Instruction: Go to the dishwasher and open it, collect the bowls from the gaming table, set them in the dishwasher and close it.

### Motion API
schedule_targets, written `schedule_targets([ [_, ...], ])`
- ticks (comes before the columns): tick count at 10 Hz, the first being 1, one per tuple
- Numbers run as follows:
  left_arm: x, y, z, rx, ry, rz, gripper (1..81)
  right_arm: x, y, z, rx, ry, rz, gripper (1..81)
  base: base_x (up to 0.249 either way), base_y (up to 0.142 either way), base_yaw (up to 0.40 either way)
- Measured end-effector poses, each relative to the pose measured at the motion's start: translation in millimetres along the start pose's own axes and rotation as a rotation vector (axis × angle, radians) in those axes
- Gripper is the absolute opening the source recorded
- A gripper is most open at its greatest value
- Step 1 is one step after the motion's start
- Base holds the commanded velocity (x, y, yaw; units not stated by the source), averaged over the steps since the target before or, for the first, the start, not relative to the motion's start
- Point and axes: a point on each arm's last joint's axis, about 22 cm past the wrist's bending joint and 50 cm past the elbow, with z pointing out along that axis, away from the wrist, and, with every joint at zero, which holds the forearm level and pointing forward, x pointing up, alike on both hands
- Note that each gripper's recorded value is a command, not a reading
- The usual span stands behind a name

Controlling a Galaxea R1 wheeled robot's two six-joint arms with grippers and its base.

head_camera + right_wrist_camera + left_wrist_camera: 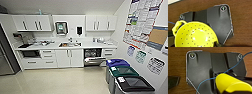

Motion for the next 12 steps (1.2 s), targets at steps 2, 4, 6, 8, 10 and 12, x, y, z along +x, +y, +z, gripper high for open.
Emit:
schedule_targets([
  [2,-1.1,-0.5,-0.1,0.001,-0.001,0.000,1.0,-0.5,-0.1,0.0,0.000,0.000,0.000,1.0,0.192,0.000,0.000],
  [4,-0.7,0.0,0.0,0.000,-0.001,0.000,1.0,0.0,1.4,-0.3,-0.003,0.000,0.000,1.0,0.191,0.000,0.000],
  [6,-1.5,0.0,-0.1,0.000,-0.002,-0.001,1.0,0.0,1.0,-0.1,-0.002,0.000,0.000,1.0,0.175,0.000,0.000],
  [8,6.0,-0.2,0.3,0.000,0.005,0.002,1.0,4.6,0.1,0.4,-0.001,0.003,-0.001,1.0,0.136,0.000,0.000],
  [10,-5.8,0.0,-0.3,0.000,-0.006,-0.002,1.0,1.5,-1.5,0.7,0.001,0.003,-0.003,1.0,0.135,0.000,0.000],
  [12,-1.9,0.1,-0.1,0.000,-0.002,0.000,1.0,1.3,-5.1,1.8,0.006,-0.001,-0.004,1.0,0.136,0.000,0.000],
])
